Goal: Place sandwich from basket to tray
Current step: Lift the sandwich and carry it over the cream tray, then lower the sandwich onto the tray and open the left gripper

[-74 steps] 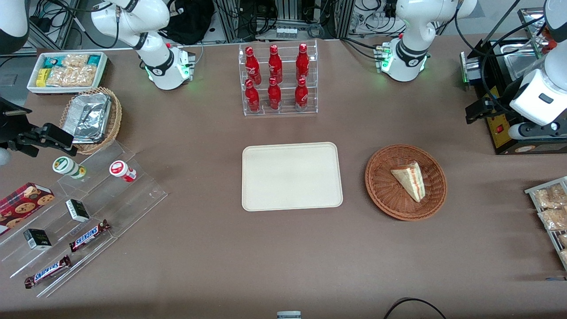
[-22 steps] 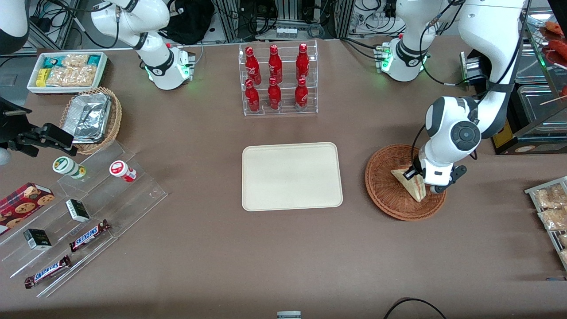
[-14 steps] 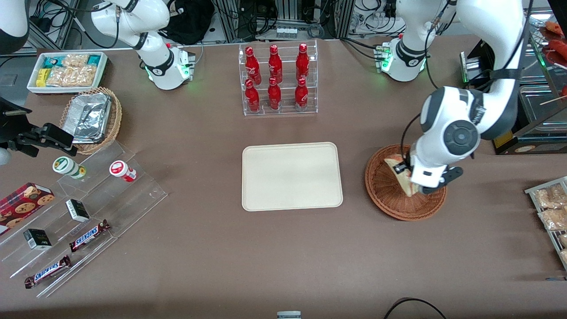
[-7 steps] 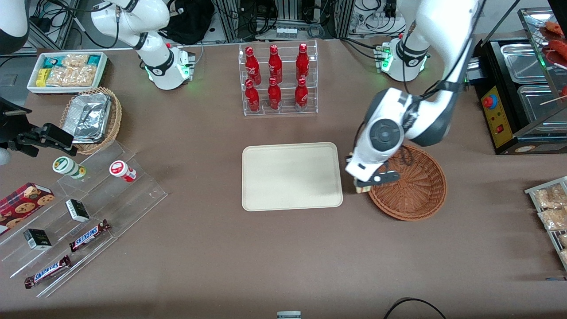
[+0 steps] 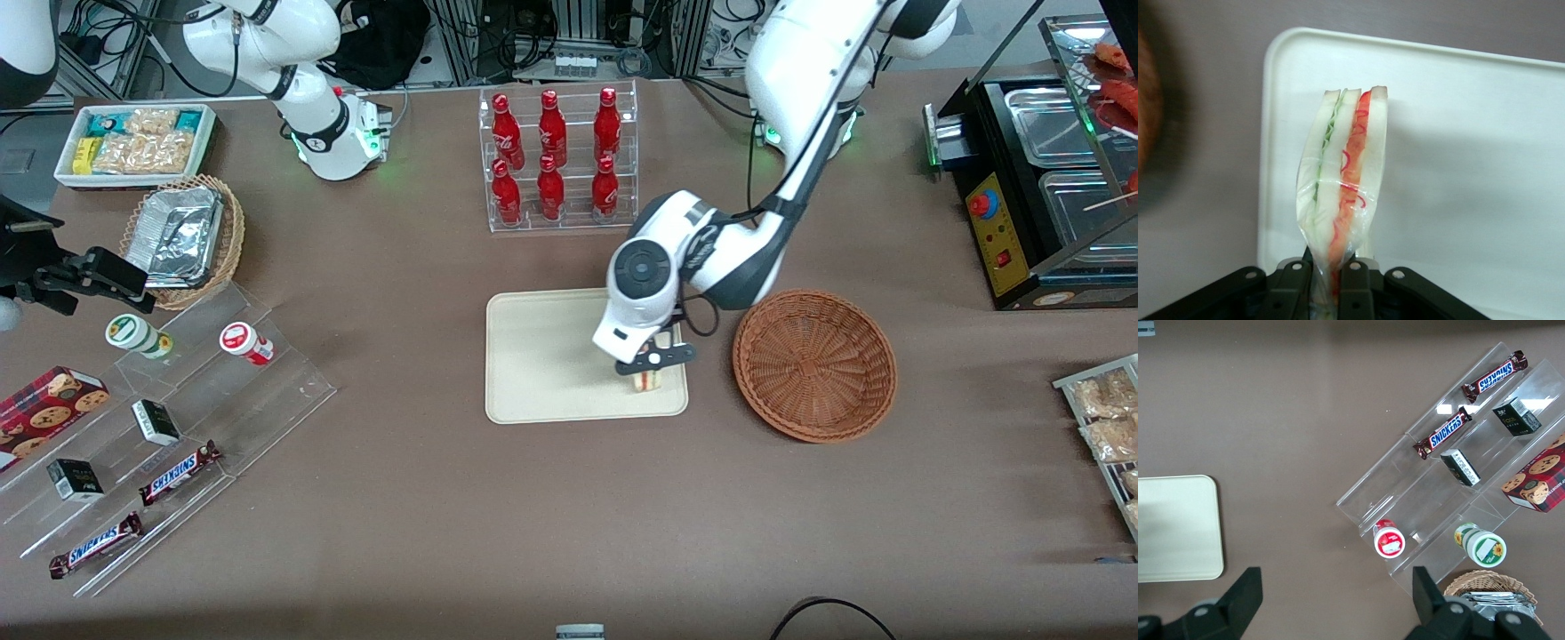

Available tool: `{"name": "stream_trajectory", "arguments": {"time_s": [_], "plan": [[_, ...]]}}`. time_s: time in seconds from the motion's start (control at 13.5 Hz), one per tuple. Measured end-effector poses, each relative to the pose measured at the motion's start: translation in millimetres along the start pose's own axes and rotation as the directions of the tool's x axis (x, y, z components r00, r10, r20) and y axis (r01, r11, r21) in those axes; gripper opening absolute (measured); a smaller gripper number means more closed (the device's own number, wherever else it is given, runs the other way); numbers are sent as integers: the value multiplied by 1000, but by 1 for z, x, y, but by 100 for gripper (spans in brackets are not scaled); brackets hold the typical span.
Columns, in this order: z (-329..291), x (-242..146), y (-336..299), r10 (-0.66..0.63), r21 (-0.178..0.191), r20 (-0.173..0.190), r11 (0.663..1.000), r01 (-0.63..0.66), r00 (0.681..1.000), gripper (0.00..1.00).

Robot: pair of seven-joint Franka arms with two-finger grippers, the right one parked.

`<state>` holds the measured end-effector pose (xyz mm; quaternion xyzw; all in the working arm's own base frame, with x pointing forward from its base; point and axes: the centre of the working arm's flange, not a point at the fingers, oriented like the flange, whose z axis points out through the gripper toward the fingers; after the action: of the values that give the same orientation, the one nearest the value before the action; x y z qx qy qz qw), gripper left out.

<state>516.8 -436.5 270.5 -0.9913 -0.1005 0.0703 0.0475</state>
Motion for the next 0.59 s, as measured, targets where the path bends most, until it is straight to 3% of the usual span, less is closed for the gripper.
{"name": "stream_trajectory", "arguments": {"time_s": [0.59], "plan": [[23,-33,80,-23,-27,-22,999,22,999,15]]}}
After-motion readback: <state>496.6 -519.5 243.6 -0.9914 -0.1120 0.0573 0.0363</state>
